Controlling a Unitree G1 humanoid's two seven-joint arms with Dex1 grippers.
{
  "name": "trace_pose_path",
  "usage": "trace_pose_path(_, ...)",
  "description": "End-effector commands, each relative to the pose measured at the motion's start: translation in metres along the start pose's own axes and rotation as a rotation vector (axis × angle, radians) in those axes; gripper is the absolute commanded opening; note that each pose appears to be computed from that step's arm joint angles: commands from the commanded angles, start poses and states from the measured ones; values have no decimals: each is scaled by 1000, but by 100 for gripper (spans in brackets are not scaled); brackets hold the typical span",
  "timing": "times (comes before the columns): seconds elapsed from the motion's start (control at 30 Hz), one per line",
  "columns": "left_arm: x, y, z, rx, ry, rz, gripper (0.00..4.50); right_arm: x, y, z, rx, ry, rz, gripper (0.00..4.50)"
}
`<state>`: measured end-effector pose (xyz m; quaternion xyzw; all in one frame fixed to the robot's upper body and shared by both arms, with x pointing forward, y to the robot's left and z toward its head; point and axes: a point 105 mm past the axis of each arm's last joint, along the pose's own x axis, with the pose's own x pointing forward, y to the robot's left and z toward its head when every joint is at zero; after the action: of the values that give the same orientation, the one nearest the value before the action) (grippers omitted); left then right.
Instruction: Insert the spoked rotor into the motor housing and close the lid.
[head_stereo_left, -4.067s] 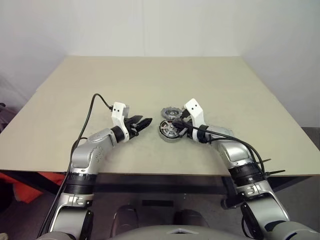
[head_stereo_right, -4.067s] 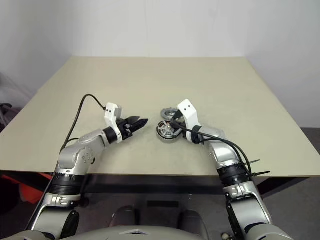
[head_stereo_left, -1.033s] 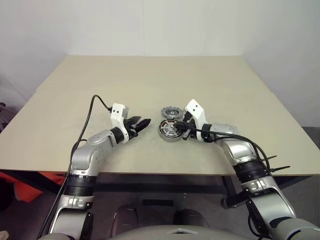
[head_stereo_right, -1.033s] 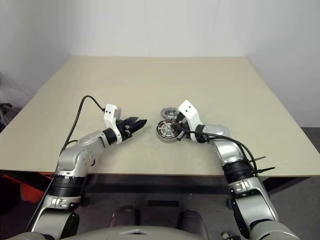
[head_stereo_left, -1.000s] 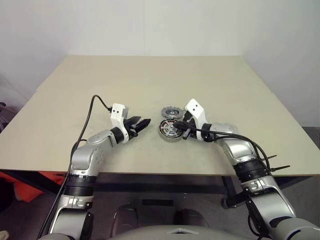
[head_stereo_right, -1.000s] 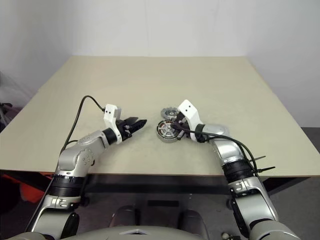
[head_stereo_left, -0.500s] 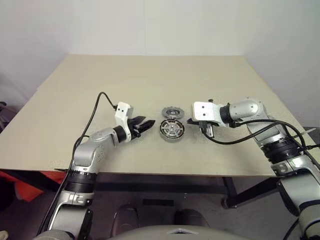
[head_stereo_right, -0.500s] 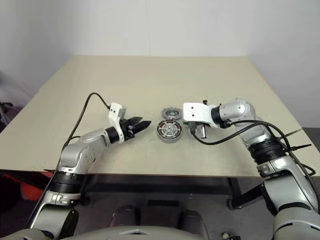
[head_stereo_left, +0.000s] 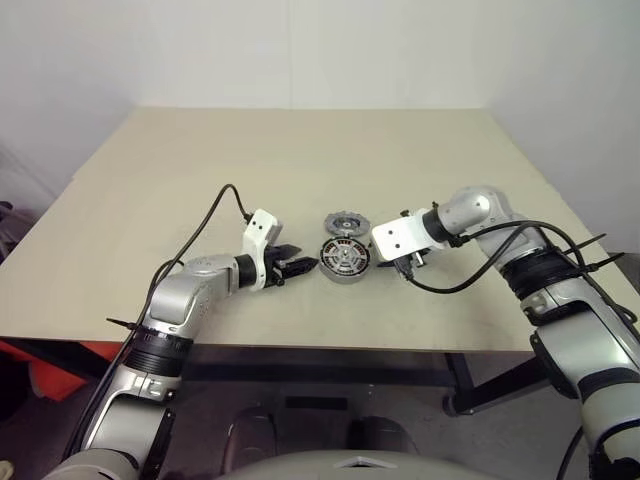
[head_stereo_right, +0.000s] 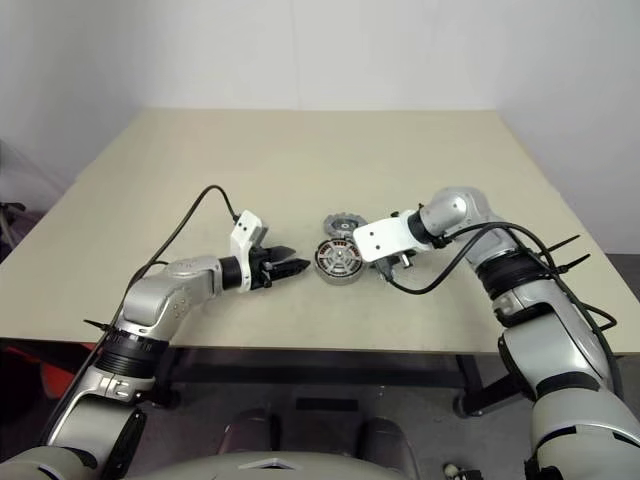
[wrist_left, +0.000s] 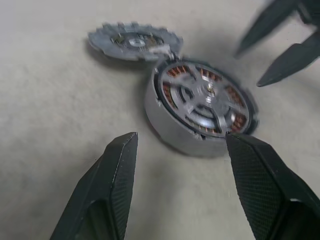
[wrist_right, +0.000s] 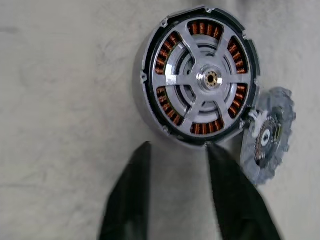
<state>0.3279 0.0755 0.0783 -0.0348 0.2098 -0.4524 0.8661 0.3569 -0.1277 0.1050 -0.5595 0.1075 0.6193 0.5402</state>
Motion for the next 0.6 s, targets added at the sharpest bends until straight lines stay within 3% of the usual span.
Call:
trace_pose_path(0.03, 0, -7, 8, 91, 17, -41, 300, -6, -12, 6, -61, 5, -34, 221)
trace_pose_path(0.6, 8, -10, 9, 136, 38, -63, 300, 18, -8, -5, -73, 49, 19, 221)
